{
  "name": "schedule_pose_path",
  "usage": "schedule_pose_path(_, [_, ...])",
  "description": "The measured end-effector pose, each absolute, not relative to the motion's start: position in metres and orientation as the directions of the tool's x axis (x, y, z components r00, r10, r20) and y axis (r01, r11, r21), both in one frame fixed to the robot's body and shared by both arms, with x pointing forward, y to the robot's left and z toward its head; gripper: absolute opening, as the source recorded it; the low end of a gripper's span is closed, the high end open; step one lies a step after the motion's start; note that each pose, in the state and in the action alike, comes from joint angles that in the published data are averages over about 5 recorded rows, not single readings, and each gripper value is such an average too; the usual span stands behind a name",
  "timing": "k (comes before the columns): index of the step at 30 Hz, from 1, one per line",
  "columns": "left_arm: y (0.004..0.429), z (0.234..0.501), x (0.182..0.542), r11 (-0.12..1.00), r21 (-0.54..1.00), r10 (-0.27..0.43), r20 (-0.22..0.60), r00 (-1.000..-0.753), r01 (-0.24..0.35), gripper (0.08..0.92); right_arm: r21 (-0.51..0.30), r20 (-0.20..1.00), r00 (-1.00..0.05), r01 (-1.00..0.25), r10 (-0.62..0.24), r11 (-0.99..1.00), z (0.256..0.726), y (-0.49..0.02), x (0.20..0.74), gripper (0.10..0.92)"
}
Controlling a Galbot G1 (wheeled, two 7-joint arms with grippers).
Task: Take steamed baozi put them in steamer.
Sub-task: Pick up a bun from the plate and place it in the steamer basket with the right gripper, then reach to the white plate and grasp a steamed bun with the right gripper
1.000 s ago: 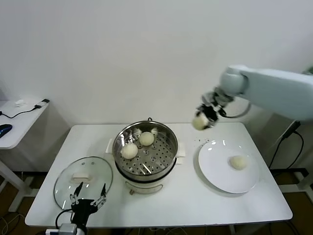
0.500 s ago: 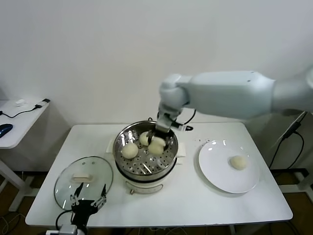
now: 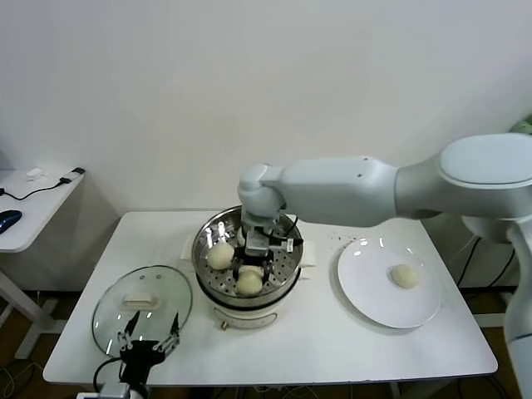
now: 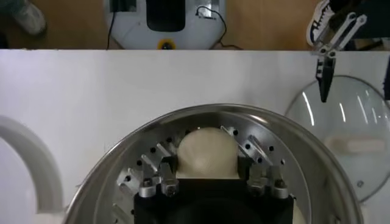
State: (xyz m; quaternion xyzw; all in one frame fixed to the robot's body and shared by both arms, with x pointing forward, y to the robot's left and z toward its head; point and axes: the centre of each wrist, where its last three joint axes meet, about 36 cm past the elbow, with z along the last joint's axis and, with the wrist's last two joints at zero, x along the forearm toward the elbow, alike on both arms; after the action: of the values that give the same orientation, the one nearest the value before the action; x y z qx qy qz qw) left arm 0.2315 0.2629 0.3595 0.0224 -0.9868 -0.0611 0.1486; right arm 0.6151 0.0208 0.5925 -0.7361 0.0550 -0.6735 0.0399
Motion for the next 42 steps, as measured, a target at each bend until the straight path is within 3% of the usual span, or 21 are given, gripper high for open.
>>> schedule_pose_path(4, [0.263, 0.360, 0.232, 0.992, 0.127, -0.064, 0.289, -0.955, -0.028, 0.823, -0.140, 0.985, 0.095, -0.018, -0.141, -0.990, 0.591, 0.021, 0.618, 0.811])
schedule_pose_path(15, [0.261, 0.362, 0.231, 0.992, 0.123, -0.058, 0.286, -0.957, -0.023, 0.823, -0.148, 0.986, 0.066, -0.080, -0.154, -0.986, 0.646, -0.003, 0.647, 0.823])
schedule_pose_path(20, [0.261, 0.362, 0.231, 0.992, 0.122, -0.055, 0.285, -0.957, -0.021, 0.823, -0.156, 0.986, 0.022, -0.231, -0.166, -0.960, 0.690, -0.049, 0.672, 0.823])
schedule_pose_path(26, [0.260, 0.362, 0.233, 0.993, 0.115, -0.047, 0.277, -0.960, -0.016, 0.823, -0.167, 0.986, -0.074, -0.541, -0.151, -0.824, 0.725, -0.149, 0.692, 0.823])
schedule_pose_path(33, [0.262, 0.359, 0.236, 0.994, 0.110, -0.052, 0.281, -0.958, -0.021, 0.823, -0.172, 0.984, -0.120, -0.832, -0.131, -0.528, 0.701, -0.274, 0.687, 0.823])
schedule_pose_path(42, [0.260, 0.356, 0.232, 0.993, 0.112, -0.058, 0.298, -0.953, -0.025, 0.823, -0.133, 0.989, -0.113, -0.960, -0.096, -0.246, 0.620, -0.379, 0.672, 0.823])
